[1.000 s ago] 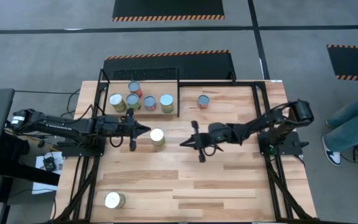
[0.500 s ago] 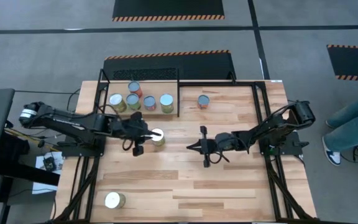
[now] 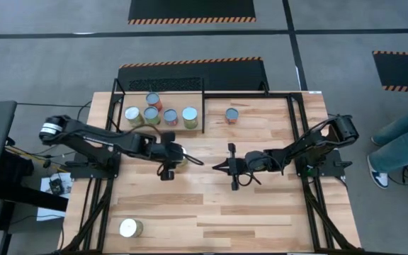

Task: Pick and place cans onto a shelf
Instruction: Put the canned pears on the shelf

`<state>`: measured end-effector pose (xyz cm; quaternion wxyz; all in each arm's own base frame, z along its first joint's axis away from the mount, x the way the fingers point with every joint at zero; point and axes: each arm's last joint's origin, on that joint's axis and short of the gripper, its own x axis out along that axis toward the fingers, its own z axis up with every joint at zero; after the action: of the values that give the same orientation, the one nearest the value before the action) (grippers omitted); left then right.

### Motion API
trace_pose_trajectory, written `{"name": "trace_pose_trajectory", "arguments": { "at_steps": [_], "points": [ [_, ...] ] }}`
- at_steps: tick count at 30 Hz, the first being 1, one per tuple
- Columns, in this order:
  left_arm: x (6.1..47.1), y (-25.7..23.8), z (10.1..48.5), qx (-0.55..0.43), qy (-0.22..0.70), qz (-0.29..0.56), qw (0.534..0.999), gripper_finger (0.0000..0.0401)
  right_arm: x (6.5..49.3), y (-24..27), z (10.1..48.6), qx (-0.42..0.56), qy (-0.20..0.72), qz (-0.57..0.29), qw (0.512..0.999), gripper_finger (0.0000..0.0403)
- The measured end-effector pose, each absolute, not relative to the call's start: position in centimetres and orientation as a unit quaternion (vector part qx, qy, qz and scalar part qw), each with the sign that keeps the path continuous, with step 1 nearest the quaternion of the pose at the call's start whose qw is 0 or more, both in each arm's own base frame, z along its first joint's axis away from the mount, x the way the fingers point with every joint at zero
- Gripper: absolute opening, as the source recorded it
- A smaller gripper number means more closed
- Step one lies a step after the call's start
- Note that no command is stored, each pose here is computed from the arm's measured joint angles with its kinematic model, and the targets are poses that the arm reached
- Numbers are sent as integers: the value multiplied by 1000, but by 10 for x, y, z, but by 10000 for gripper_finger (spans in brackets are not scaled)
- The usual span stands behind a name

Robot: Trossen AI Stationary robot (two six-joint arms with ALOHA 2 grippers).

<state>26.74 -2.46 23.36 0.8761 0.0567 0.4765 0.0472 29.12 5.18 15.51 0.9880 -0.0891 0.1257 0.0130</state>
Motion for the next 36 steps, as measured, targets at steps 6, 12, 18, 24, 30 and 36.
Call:
{"name": "trace_pose_trajectory", "arguments": {
  "at_steps": [6,12,18,24,30,36],
  "points": [
    [274,-25,219,67,504,45,860,123,291,52,155,-89,126,13,988,15],
    [276,-24,213,90,514,62,851,121,292,50,155,-87,128,9,988,17],
    [276,-24,213,94,515,58,850,50,292,50,155,-87,128,9,988,14],
    [273,-24,218,110,518,49,847,3,292,50,155,-88,128,9,988,17],
    [261,-19,269,152,516,89,838,0,291,50,154,-88,131,9,987,15],
    [225,4,345,125,480,214,841,0,291,50,154,-87,133,9,987,19]
  ]
}}
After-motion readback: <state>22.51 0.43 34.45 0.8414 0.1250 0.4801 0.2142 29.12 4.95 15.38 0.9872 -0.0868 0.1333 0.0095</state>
